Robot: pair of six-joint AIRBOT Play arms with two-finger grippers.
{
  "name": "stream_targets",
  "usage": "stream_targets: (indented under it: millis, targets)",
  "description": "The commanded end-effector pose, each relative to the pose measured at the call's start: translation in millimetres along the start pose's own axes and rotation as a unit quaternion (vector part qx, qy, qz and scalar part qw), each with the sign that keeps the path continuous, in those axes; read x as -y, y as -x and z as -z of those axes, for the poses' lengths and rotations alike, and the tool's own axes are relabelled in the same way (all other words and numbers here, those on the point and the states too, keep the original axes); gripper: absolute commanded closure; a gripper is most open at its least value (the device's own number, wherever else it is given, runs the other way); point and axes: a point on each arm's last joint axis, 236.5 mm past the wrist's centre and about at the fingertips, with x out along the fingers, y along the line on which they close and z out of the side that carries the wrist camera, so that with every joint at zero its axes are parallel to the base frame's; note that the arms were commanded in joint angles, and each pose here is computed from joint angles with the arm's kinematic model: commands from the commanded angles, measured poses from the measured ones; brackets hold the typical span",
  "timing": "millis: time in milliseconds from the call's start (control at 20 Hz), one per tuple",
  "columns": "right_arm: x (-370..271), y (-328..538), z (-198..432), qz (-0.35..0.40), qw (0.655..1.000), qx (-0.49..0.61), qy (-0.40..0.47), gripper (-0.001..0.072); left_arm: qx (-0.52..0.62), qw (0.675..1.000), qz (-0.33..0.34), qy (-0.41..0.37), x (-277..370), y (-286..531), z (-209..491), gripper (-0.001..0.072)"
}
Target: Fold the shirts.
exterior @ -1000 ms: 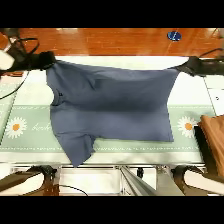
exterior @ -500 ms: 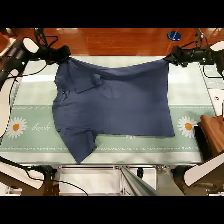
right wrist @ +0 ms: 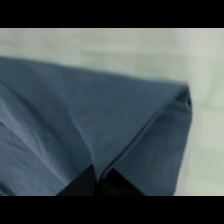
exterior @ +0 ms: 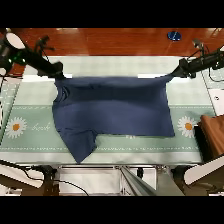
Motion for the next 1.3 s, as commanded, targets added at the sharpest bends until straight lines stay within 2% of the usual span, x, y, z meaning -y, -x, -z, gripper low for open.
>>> stream_targets:
  millis: [0,200,400,750,800,850,900,1050,1250]
  targets:
    - [17,-16,50,0.005,0.996,-0.085,-0.026,0.0691,-0.114,0.993,0.01,-0.002,-9,-29,64,0.0683]
    - [37,-28,74,0.028,0.992,-0.12,-0.042,0.0691,-0.145,0.989,-0.001,0.012,-23,-44,85,0.0683]
    - [39,-28,74,0.032,0.991,-0.121,-0.042,0.0691,-0.123,0.992,-0.014,0.015,-35,-47,75,0.0684]
    - [59,-43,47,0.061,0.995,-0.057,-0.058,0.0689,-0.078,0.997,-0.025,0.015,-41,-51,54,0.0682]
    - [58,-45,47,0.062,0.995,-0.057,-0.059,0.0533,-0.078,0.996,-0.025,0.016,-41,-51,54,0.0579]
    - [55,-48,48,0.061,0.994,-0.062,-0.059,0.0162,-0.079,0.996,-0.027,0.026,-41,-51,55,0.0201]
    - [53,-49,50,0.062,0.994,-0.066,-0.054,0.0086,-0.085,0.995,-0.035,0.028,-46,-49,57,0.0001]
    - [52,-25,48,0.067,0.993,-0.047,-0.089,0.0086,-0.138,0.982,-0.097,0.084,-83,-23,88,0.0002]
    - [54,37,70,0.11,0.99,0.02,-0.085,0.0086,-0.106,0.983,-0.078,0.129,-92,9,133,0.0002]
